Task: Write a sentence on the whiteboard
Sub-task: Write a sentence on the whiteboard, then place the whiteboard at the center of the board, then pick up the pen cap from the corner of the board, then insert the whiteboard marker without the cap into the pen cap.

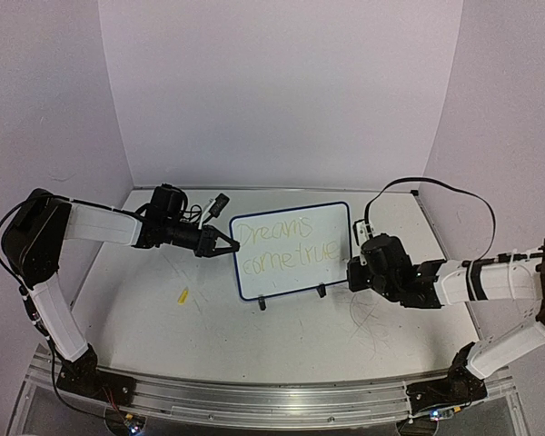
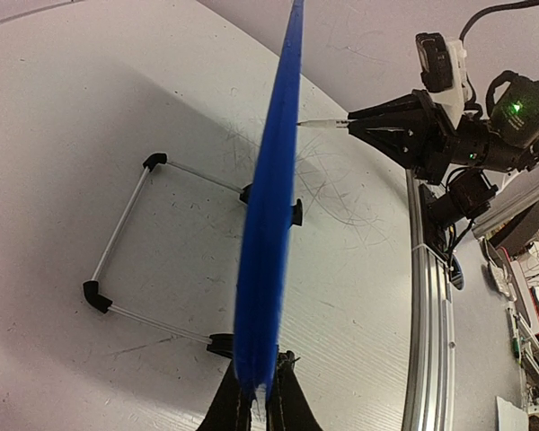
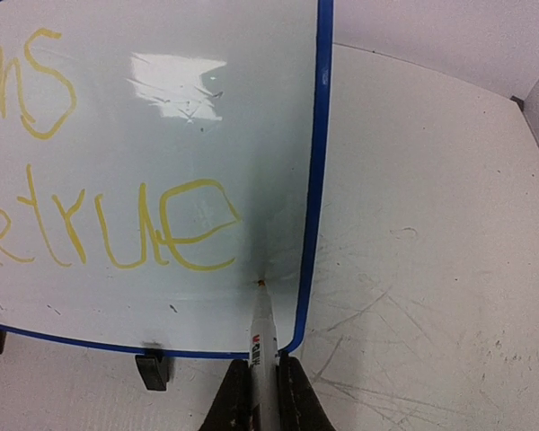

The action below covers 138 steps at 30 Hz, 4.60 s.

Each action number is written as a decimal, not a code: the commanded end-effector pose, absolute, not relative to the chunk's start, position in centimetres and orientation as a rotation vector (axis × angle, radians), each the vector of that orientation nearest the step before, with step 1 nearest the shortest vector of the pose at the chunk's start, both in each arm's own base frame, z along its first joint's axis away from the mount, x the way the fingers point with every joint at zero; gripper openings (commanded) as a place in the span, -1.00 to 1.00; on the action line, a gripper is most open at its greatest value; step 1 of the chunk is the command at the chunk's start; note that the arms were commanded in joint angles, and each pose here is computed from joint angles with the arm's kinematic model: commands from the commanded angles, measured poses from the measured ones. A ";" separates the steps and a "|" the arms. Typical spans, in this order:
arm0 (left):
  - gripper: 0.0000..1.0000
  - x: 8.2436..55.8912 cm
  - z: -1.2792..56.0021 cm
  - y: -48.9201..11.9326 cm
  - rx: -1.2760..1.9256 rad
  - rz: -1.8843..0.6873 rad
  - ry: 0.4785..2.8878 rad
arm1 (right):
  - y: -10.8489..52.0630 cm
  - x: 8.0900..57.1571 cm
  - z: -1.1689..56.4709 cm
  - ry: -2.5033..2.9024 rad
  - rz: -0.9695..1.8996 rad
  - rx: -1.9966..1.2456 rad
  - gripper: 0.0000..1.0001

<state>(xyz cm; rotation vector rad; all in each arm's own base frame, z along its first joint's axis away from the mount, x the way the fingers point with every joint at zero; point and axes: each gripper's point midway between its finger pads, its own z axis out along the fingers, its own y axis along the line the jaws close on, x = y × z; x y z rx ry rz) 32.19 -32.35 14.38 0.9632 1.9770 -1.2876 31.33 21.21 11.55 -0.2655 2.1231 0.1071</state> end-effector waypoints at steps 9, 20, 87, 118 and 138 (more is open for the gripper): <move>-0.98 33.3 13.4 -32.1 0.955 -1.177 2.018 | 21.0 27.5 22.0 1.971 0.413 -0.292 -1.00; -0.23 33.4 16.3 -31.5 0.978 -1.093 1.940 | 17.0 28.0 25.6 1.889 0.225 -0.186 -1.00; -1.00 23.8 30.5 -28.7 0.658 -0.663 1.762 | 33.7 23.0 31.5 1.754 1.085 -0.805 -1.00; -1.00 22.1 24.2 -32.8 1.123 -0.047 1.521 | 38.8 22.9 31.3 1.995 1.088 -0.754 -1.00; -1.00 21.3 23.2 -33.6 1.181 -0.055 1.496 | 39.8 22.8 29.5 2.058 1.089 -0.803 -1.00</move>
